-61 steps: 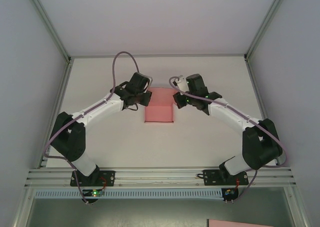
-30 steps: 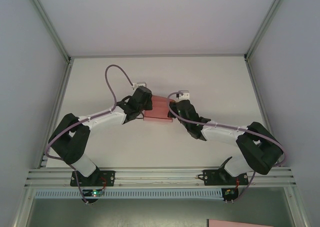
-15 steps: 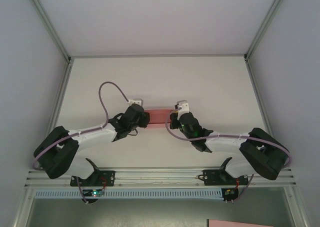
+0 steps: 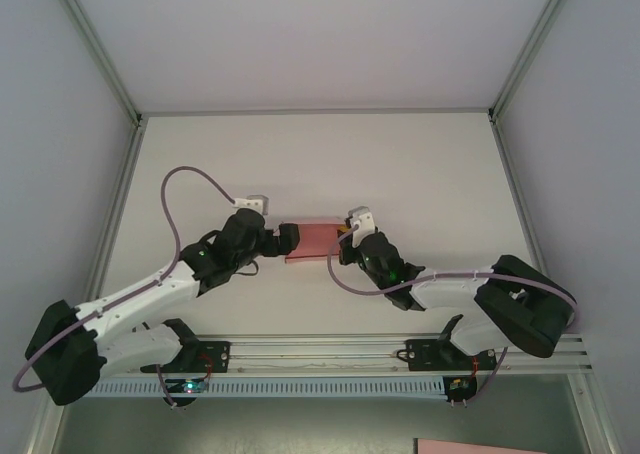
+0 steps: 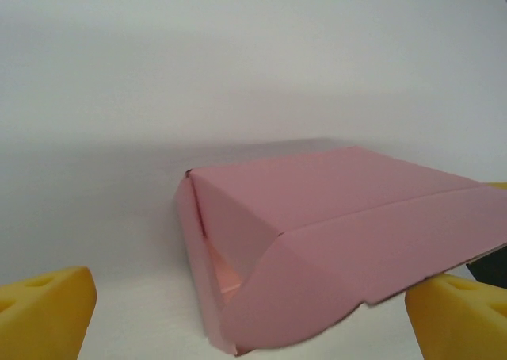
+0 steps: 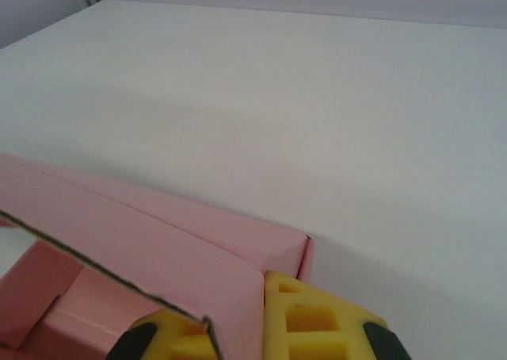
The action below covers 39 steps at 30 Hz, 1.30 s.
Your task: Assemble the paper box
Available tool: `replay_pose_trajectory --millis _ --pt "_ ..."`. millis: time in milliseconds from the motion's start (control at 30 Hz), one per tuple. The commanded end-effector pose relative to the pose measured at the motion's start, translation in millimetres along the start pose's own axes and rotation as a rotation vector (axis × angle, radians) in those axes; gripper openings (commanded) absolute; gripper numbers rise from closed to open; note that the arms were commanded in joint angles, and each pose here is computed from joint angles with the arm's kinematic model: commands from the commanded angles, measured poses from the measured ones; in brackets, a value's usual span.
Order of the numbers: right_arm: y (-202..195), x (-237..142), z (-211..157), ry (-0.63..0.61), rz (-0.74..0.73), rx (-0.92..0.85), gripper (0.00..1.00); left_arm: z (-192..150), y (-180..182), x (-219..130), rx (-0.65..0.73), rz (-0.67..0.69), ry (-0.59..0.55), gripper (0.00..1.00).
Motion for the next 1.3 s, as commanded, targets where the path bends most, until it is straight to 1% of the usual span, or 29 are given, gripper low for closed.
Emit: replay_pose_trajectory --millis 0,67,133,200,300,333,433,500,567,600,700,767,833,900,1000,1033,1100,1167,1200,1267 --pt "11 -2 -13 0.002 0.045 -0.076 0.0 9 20 -18 -0.131 0.162 -0.04 1.0" --pt "15 -3 -15 0.0 0.057 -0.11 0.0 12 20 -19 -0.203 0.179 -0.029 1.0" --pt "20 -4 -17 -0.001 0.073 -0.146 0.0 18 9 -15 -0.235 0.154 -0.013 1.0" --pt "22 -3 -19 0.0 0.077 -0.175 0.0 25 6 -8 -0.279 0.182 0.0 1.0" --pt "20 -1 -22 0.015 0.062 -0.199 0.0 37 4 -3 -0.291 0.205 0.041 1.0" --pt "19 0 -23 0.02 0.052 -0.199 0.0 38 -3 -3 -0.272 0.172 0.056 1.0" --pt "16 1 -20 0.03 0.019 -0.199 0.0 35 -27 -10 -0.204 -0.011 0.104 1.0" --pt "12 3 -13 0.024 -0.023 -0.167 0.0 30 -31 -17 -0.177 -0.072 0.123 1.0" --pt "9 8 -9 0.042 -0.07 -0.157 0.0 25 -21 -24 -0.171 -0.046 0.113 1.0" --pt "8 10 -8 0.048 -0.081 -0.158 0.0 23 -14 -27 -0.171 -0.013 0.103 1.0" --pt "11 13 -11 0.056 -0.067 -0.153 0.0 22 8 -38 -0.181 0.097 0.065 1.0" --pt "12 12 -14 0.053 -0.059 -0.143 0.0 21 16 -38 -0.202 0.143 0.049 1.0" --pt "13 10 -17 0.051 -0.032 -0.143 0.0 21 23 -30 -0.24 0.185 0.056 1.0" --pt "18 7 -19 0.039 0.011 -0.164 0.0 20 32 -14 -0.287 0.223 0.082 1.0" --pt "24 5 -24 0.035 0.067 -0.218 0.0 23 34 16 -0.352 0.205 0.127 1.0" --pt "25 5 -27 0.044 0.08 -0.236 0.0 23 33 26 -0.378 0.191 0.141 0.95" --pt "28 5 -31 0.053 0.104 -0.268 0.0 20 22 46 -0.389 0.109 0.181 0.87" --pt "26 5 -34 0.06 0.09 -0.269 0.0 16 17 58 -0.386 0.08 0.225 0.79" --pt "25 5 -33 0.058 0.088 -0.263 0.01 10 20 63 -0.39 0.097 0.251 0.77" --pt "26 3 -32 0.053 0.096 -0.244 0.07 0 27 67 -0.394 0.106 0.275 0.76"
Point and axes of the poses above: each hand's point on the last joint's axis, 136 mm out from that joint toward the fingers, its own x axis out along the fingers, its own y axis along the line the jaws close on, z = x × y, the point moved 4 cm from there along -x, back along the fingers, and after that the axes turned 8 degrees about -x, right-handed, at the moved point
